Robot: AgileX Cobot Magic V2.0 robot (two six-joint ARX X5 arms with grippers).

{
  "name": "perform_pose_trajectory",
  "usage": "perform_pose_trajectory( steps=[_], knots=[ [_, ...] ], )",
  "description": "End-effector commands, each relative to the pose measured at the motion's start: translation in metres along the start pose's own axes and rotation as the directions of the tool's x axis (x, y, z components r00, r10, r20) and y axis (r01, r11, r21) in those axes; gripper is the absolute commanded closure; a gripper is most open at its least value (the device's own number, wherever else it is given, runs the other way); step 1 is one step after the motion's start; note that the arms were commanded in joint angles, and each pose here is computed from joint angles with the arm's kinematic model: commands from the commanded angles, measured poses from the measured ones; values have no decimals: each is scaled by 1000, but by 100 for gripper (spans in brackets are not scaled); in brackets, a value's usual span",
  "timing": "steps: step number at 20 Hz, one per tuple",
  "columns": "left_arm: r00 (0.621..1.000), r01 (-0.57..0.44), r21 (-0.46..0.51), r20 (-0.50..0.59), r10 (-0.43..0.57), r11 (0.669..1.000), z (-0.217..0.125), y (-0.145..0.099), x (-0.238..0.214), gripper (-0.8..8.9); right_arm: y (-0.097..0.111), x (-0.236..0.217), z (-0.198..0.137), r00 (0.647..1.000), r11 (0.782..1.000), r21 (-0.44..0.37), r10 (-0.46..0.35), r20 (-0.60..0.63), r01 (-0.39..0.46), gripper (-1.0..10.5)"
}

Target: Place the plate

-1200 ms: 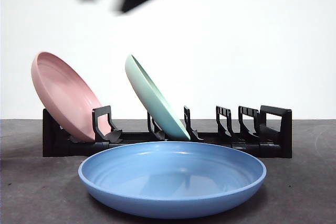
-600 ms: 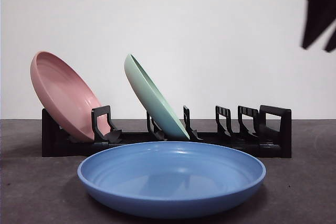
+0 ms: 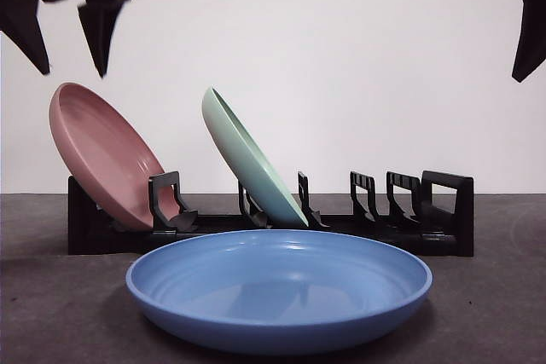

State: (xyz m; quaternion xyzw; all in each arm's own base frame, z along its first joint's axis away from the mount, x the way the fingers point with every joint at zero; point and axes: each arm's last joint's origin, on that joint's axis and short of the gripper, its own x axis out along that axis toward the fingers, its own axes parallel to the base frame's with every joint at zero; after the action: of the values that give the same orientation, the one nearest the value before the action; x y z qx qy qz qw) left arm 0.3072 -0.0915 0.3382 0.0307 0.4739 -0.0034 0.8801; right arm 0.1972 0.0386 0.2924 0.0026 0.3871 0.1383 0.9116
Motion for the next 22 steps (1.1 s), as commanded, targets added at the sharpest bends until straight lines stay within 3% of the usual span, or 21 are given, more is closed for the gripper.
perform_pose_trajectory(
  steps=[1, 12, 17, 22],
  knots=[
    [999, -41, 17, -2, 41, 999, 6, -4, 6, 473, 0, 0, 2, 1000, 1000, -17, 3, 4, -3, 724],
    [997, -77, 21, -14, 77, 997, 8, -6, 21, 491, 0, 0, 1, 1000, 1000, -16, 3, 1, -3, 724],
    [997, -77, 22, -14, 77, 997, 8, -6, 21, 789, 0, 0, 1, 1000, 1000, -15, 3, -6, -3, 724],
    [997, -75, 21, 0, 75, 997, 14, -5, 11, 803, 0, 0, 1, 1000, 1000, -15, 3, -7, -3, 724]
  ],
)
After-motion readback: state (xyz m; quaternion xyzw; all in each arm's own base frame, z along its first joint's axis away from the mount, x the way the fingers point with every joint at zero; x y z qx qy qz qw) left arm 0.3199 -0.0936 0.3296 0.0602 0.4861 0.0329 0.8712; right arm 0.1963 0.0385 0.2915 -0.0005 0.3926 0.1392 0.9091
